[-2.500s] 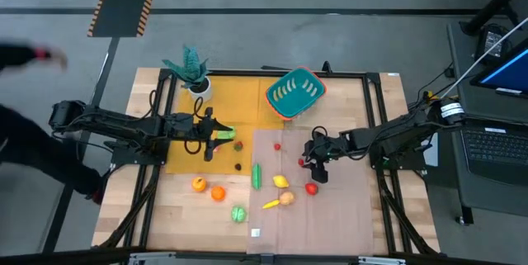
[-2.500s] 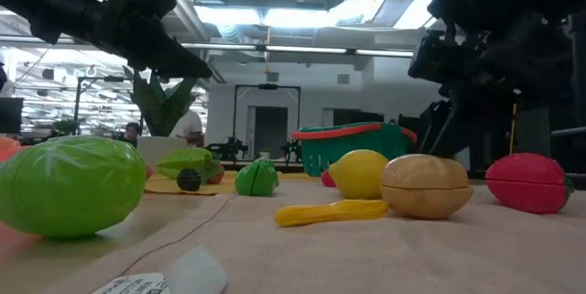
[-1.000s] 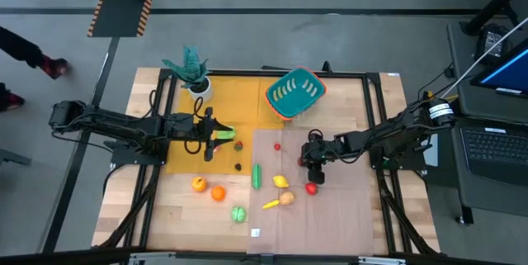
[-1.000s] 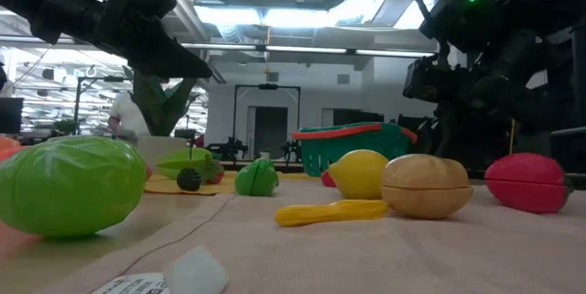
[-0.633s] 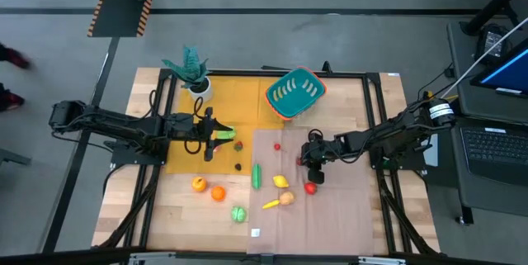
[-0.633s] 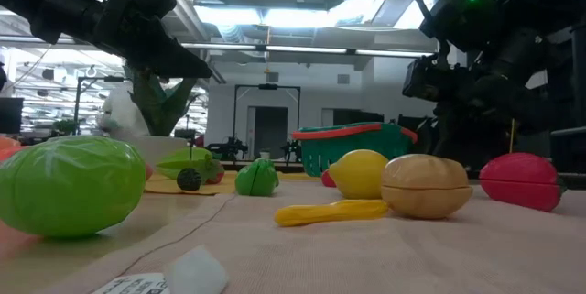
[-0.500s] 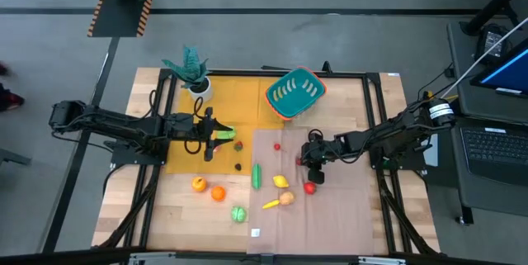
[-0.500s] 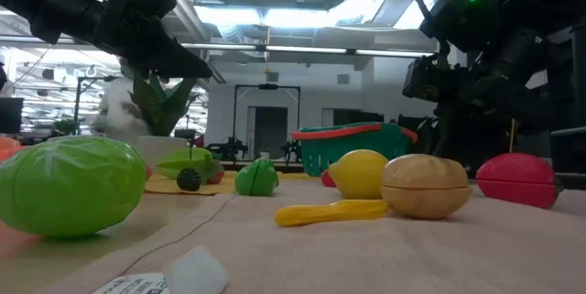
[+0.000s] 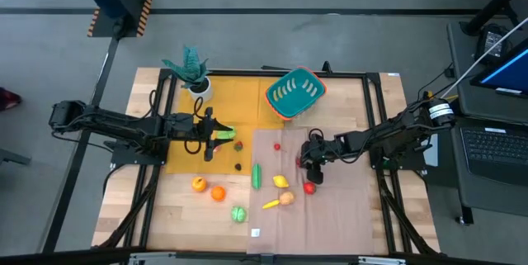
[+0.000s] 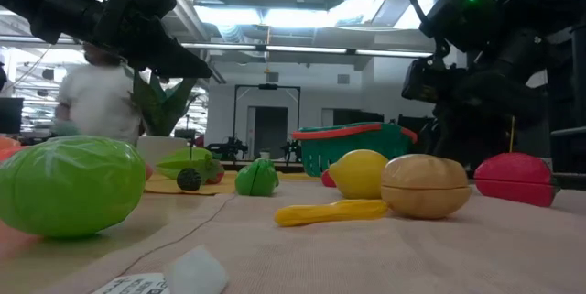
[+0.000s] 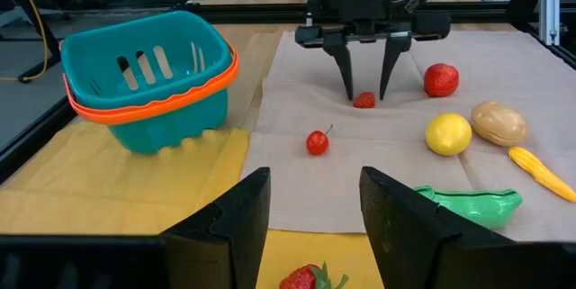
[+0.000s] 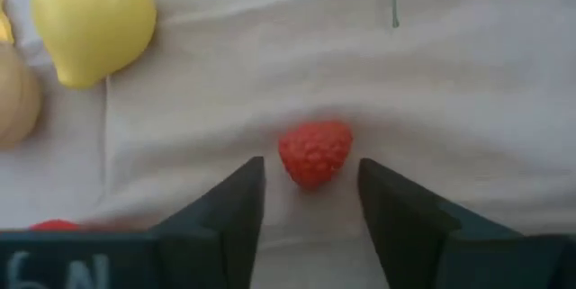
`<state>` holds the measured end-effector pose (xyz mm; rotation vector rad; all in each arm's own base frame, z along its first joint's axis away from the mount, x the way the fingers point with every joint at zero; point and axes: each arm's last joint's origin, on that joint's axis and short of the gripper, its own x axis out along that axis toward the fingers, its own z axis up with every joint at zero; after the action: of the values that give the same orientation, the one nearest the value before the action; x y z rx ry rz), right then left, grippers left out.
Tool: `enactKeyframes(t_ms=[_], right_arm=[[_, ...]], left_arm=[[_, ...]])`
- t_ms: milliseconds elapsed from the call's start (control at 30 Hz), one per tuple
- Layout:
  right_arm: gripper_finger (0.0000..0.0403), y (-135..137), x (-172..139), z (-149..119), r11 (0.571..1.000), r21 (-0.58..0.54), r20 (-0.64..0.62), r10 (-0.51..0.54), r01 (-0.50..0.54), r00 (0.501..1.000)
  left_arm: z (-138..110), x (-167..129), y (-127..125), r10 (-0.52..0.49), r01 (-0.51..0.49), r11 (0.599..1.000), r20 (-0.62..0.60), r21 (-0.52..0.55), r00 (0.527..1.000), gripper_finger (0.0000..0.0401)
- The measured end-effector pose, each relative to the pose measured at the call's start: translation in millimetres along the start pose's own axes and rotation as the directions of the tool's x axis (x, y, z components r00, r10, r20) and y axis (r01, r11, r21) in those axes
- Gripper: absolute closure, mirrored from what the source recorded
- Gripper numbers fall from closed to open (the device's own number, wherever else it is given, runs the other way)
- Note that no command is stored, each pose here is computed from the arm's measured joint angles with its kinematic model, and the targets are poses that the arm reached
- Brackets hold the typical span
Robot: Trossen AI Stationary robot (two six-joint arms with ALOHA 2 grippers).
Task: Pick and placing Produce into tupperware
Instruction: Put the top right strawberry into the basket
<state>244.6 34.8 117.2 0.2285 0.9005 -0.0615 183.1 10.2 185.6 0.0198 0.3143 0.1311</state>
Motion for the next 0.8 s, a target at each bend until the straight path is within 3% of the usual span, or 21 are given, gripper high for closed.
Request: enactKeyframes(t_ms=[267, 500, 800], right_arm=[[0.0169, 0.1, 0.0, 0.6, 0.995, 0.096, 0.007, 0.000, 0.000, 1.000], [0.0177, 1.1, -0.1, 4.1, 0.989, 0.149, 0.044, 0.005, -0.012, 0.999], [0.0189, 0.8, -0.1, 5.0, 0.991, 0.132, 0.059, -0.013, 0.005, 0.998]], left_arm=[[0.0, 0.0, 0.0, 0.000, 0.000, 1.000, 0.000, 0.000, 1.000, 0.0236], [0.0, 0.0, 0.1, 0.000, 0.000, 1.000, 0.000, 0.000, 1.000, 0.0236], [-1.7, -0.1, 0.0, 0.000, 0.000, 1.000, -0.016, 0.002, 1.000, 0.0236]])
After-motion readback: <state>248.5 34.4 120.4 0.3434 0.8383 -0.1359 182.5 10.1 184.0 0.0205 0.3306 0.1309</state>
